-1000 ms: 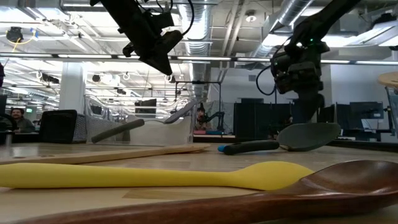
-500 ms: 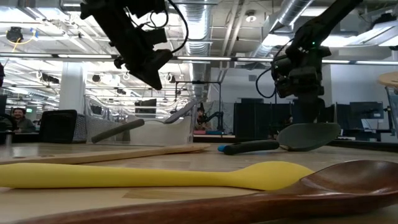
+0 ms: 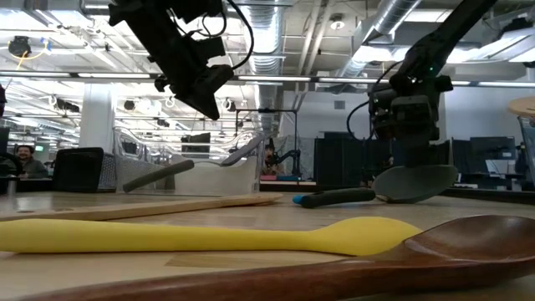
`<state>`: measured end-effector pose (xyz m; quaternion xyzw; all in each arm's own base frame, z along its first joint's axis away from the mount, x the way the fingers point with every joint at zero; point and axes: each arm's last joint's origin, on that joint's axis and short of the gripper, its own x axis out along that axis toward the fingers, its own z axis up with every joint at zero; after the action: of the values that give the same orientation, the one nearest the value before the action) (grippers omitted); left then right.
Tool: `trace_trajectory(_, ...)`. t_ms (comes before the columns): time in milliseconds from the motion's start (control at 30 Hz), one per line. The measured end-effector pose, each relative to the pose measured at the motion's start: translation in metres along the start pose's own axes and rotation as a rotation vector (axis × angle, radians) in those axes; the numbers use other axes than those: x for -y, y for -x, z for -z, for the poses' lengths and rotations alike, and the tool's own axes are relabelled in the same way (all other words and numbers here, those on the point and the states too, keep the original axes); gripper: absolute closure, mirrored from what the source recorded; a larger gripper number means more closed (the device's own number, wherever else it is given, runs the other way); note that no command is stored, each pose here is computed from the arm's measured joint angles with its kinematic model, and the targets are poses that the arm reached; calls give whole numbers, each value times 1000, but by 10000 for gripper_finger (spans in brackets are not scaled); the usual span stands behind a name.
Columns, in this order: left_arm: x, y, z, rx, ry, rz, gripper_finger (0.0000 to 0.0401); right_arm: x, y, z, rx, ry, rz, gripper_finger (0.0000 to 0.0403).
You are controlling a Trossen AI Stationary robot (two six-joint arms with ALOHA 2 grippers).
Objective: Pick & Place Kitchen Items
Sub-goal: Put the solid turner spatula into the top transparent bin
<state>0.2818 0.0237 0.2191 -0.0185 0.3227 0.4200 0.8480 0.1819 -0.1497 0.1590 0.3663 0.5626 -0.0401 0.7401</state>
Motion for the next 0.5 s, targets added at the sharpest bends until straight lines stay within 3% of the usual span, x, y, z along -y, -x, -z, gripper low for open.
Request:
trace_trajectory(333, 0, 0, 0, 3, 2, 1, 393, -8, -20, 7, -11, 70, -24, 216)
trace_trajectory(500, 0, 0, -1, 5, 5, 2, 393, -11, -24, 5, 8, 106, -22, 257)
